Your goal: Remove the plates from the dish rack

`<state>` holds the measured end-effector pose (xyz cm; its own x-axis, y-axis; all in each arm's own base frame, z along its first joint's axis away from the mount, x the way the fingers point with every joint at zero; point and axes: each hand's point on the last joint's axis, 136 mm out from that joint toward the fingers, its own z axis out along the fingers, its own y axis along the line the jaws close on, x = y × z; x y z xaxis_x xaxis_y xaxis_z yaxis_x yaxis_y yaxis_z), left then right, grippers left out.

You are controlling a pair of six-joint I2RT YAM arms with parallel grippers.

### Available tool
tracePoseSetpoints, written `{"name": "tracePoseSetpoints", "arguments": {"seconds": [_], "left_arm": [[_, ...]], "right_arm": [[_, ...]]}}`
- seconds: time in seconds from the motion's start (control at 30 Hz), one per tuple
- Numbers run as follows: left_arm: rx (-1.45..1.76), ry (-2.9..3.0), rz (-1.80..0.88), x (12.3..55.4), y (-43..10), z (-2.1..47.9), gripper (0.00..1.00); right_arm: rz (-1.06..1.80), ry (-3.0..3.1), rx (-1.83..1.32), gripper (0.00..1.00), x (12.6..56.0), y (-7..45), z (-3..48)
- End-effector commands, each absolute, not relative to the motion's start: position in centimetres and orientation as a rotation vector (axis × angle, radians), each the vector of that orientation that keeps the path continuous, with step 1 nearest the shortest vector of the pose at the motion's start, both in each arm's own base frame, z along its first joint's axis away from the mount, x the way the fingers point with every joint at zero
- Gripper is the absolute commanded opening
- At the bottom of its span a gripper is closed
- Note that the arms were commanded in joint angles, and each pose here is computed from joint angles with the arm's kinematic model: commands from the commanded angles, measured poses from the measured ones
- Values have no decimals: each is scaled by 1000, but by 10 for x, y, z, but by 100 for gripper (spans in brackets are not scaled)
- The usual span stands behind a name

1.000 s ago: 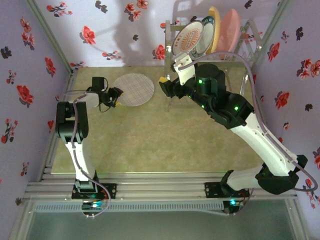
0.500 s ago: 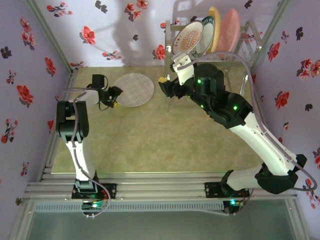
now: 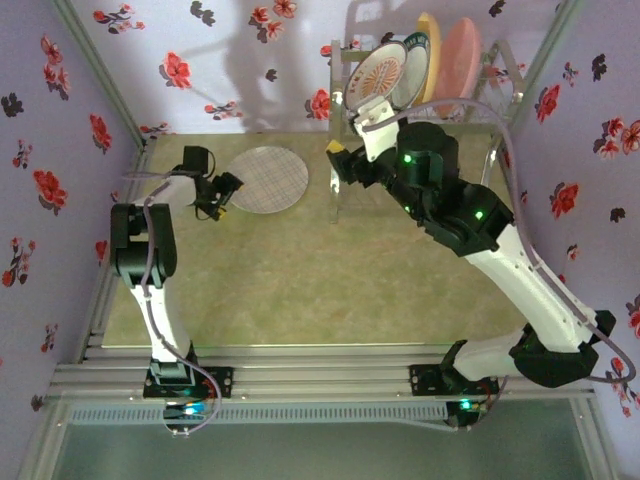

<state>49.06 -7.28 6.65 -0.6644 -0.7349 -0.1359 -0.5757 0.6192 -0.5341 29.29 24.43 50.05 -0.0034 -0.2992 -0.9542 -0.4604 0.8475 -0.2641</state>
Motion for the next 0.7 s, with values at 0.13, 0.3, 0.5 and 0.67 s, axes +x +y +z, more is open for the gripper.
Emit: {"name": "tracePoseSetpoints", "arguments": {"seconds": [0.13, 0.3, 0.5, 0.67], "left_arm": [[-941, 2311, -600, 480, -74, 173, 80], [-773, 2183, -654, 474, -102, 249, 80], [-526, 2006, -782, 456, -144, 335, 81], [-337, 1886, -896, 432, -174, 391, 81]], "right_arm": [[-240, 1493, -214, 86, 308, 133, 577], [-348, 1548, 45, 87, 335, 61, 579], [-407, 1562, 168, 87, 380, 27, 561], [-362, 1580, 196, 83, 418, 16, 552]]}}
